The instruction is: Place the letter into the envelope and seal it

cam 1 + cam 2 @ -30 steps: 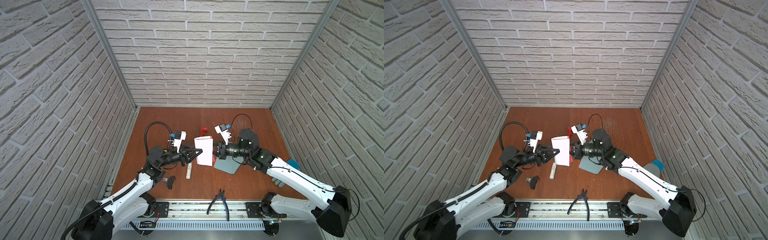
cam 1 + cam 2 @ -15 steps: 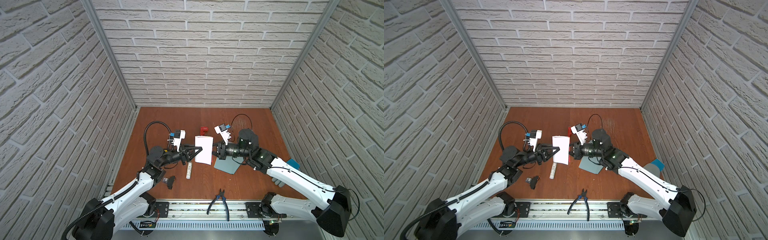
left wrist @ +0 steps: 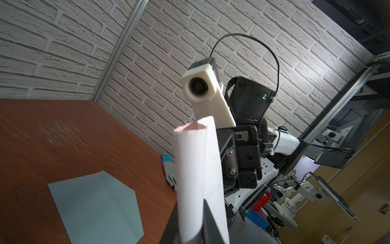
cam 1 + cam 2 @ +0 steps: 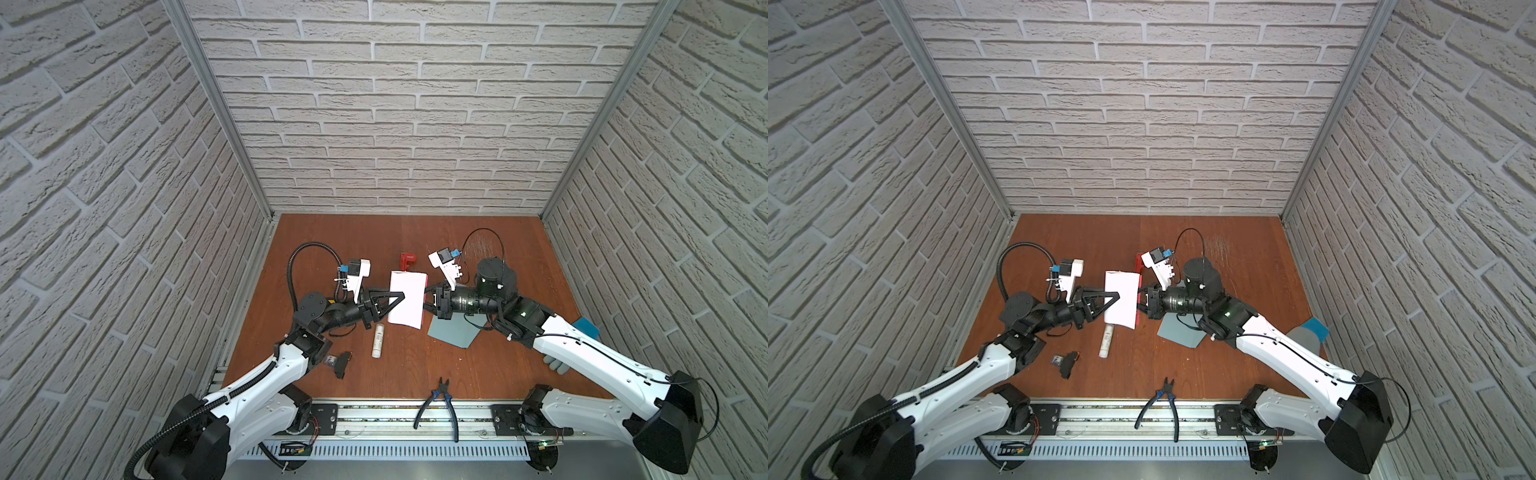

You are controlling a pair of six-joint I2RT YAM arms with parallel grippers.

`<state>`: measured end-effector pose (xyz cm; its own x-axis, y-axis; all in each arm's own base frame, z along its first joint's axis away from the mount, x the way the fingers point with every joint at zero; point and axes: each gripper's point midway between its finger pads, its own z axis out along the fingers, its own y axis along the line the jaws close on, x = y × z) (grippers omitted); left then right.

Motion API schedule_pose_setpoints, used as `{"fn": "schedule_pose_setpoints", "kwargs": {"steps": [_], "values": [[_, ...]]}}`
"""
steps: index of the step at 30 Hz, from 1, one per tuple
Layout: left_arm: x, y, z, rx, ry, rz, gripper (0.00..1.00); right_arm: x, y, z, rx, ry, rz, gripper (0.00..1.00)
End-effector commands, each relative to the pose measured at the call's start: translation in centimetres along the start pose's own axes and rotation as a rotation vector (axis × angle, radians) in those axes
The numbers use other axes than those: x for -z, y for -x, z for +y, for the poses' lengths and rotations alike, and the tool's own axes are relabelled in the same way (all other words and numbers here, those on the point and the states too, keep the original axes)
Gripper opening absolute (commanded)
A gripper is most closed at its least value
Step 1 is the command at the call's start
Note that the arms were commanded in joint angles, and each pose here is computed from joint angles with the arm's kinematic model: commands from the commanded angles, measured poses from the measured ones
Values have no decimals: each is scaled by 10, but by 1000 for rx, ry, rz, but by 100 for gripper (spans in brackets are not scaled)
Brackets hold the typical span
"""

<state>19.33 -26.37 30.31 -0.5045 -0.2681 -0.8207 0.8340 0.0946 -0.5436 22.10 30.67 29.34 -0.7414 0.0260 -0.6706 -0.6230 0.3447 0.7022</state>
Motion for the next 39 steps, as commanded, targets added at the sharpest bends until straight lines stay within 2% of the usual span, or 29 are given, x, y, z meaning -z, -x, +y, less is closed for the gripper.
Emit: {"fn": "schedule_pose_setpoints", "kwargs": {"steps": [1,9,14,20,23,27,32,36,39], "values": [[-1,12,-15,-55,-51,-36,13,5,9,13,54,19,-32,14],[0,10,-16,-57,-53,-30,10,9,10,10,66,-13,-47,19],[2,8,-15,-64,-38,-20,8,20,13,6,87,-84,-61,33],[10,9,-15,-101,8,-15,8,47,15,-3,132,-219,-99,44],[14,11,-15,-110,21,-20,8,60,14,-4,136,-246,-107,51],[13,12,-14,-108,23,-20,8,61,12,3,125,-208,-109,62],[9,15,-13,-97,12,-29,9,41,14,14,69,-71,-107,72],[6,18,-13,-89,0,-39,10,21,11,9,36,-25,-67,75],[5,20,-15,-91,-5,-48,10,13,10,1,22,-44,-64,76]]}}
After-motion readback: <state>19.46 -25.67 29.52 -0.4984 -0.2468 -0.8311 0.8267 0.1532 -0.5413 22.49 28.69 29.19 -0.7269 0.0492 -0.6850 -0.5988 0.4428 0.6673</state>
